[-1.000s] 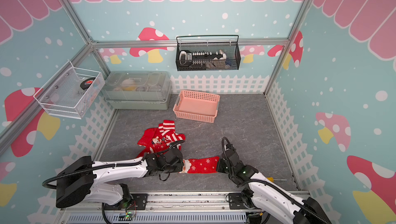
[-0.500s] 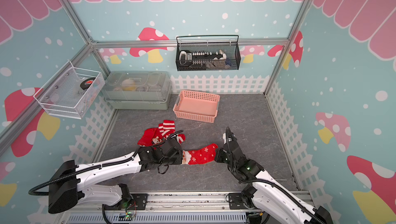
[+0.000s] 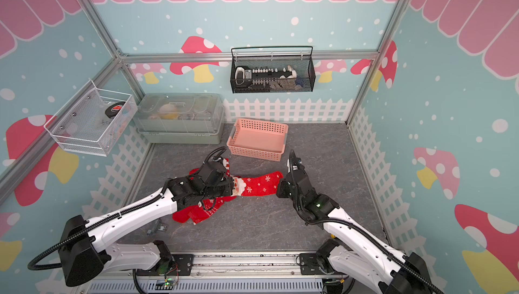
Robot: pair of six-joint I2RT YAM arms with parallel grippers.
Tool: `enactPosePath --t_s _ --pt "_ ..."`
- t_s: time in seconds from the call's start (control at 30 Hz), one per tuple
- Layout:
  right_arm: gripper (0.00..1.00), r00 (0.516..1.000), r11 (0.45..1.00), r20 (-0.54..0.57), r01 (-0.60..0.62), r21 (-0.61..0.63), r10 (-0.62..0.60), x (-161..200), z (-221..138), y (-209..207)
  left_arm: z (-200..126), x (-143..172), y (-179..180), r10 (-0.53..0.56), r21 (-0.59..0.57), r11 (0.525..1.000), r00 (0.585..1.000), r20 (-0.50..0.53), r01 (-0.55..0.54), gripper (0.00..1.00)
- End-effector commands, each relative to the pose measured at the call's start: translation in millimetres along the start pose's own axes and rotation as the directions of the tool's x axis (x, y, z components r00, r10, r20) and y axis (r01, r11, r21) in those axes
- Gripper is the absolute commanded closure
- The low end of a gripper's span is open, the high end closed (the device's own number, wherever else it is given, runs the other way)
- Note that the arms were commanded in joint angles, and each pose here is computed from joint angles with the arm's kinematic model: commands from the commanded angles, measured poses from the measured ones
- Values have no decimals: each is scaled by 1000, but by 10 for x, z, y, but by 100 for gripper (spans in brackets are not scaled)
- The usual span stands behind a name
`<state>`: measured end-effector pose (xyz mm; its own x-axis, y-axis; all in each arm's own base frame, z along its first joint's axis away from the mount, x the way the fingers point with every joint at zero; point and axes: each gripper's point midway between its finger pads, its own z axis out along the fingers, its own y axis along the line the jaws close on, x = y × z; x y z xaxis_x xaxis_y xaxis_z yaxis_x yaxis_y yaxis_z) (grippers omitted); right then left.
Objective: Place the socks together as a pair
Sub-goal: Place a pair of socks in the bin.
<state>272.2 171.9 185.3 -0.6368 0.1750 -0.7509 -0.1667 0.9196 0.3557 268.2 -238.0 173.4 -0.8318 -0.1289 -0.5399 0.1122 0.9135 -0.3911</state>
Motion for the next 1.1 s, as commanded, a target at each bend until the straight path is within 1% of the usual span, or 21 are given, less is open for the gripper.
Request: enactPosePath --t_s 0.0,0.17,0.33,0.47,0.53,0.7,0.9,1.07 --pt "100 996 999 81 44 5 -45 -310 34 122 -123 -226 -16 29 13 1000 999 15 -29 100" --pt "100 991 997 115 74 -18 -71 -574 198 328 -221 -530 -64 63 5 998 997 51 -63 100" --pt "100 985 992 155 91 -89 -76 -864 327 614 -263 -889 -154 57 33 998 995 86 -60 100" --pt "100 981 991 171 107 -78 -92 -984 421 635 -261 -1146 -229 81 33 996 990 112 -85 100" --pt "100 976 992 198 104 -75 -88 -1063 445 593 -242 -1287 -249 81 29 996 988 131 -86 100" --pt "100 970 993 229 97 -71 -78 -1251 496 506 -107 -1590 -384 89 44 994 985 150 -96 100" --pt "100 970 994 239 76 -85 -54 -1425 616 419 211 -1859 -547 81 92 991 988 134 -94 100" --pt "100 973 998 228 34 -59 -20 -1474 752 171 438 -2055 -638 78 102 990 986 147 -94 100"
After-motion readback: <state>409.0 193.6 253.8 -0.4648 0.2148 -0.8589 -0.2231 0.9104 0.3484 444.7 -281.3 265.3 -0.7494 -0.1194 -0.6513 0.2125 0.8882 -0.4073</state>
